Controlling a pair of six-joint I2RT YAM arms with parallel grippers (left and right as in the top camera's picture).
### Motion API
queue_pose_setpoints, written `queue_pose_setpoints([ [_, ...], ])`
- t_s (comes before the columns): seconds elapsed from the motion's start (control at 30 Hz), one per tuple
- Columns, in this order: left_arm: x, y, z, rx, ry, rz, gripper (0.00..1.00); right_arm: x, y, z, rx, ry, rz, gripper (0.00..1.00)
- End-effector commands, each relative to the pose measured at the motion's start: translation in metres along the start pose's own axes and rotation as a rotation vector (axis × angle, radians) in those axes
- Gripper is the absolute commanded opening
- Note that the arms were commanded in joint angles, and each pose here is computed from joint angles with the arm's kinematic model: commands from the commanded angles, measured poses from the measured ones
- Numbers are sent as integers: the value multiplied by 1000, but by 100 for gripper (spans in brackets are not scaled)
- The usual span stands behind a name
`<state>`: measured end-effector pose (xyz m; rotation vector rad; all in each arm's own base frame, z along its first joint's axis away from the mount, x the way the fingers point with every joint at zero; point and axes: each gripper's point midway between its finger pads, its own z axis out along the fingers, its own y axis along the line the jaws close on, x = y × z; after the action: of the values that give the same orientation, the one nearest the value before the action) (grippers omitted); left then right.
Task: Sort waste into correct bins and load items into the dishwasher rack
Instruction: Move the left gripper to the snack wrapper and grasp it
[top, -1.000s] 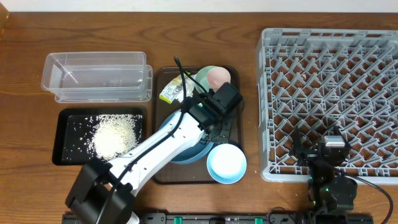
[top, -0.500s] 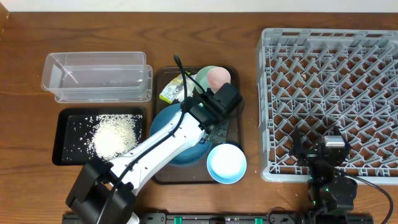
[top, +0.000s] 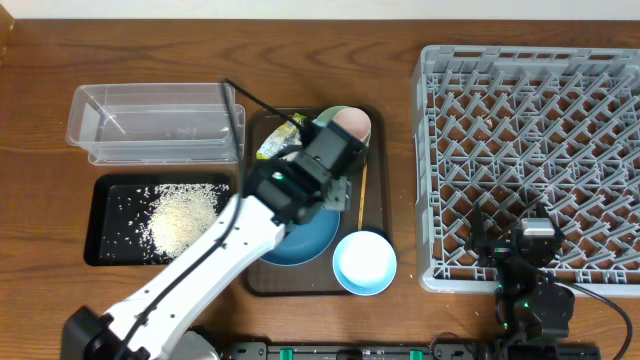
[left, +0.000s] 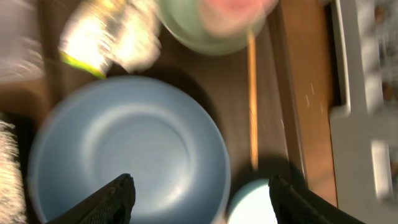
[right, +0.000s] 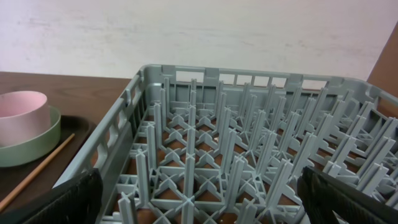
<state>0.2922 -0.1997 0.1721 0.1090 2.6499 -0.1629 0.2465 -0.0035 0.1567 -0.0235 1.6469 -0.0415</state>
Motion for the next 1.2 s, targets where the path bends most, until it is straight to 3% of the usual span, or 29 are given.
queue_pose_setpoints([
  [0.0, -30, 28, -10, -62, -95, -72, 72, 1, -1, 0, 1, 0, -15, 99],
  [0.07, -33, 31, -7, -2, -61, -79, 73, 1, -1, 0, 1, 0, -15, 99],
  [0.17, -33, 20, -7, 191, 41, 14, 81, 1, -1, 0, 1, 0, -15, 99],
  [0.23, -38, 31, -9, 211, 93, 22, 83, 1, -1, 0, 1, 0, -15, 99],
  [0.43, -74, 52, 7, 171, 54, 127, 87, 1, -1, 0, 1, 0, -15, 99],
  [0.67, -107, 82, 53, -45, -36, 134, 87, 1, -1, 0, 1, 0, -15, 99],
  [0.9, -104, 106, 95, -189, 9, 167, 86, 1, -1, 0, 1, 0, -15, 99],
  [1.17, -80, 111, 137, -205, 120, 179, 80, 1, -1, 0, 1, 0, -15, 99],
])
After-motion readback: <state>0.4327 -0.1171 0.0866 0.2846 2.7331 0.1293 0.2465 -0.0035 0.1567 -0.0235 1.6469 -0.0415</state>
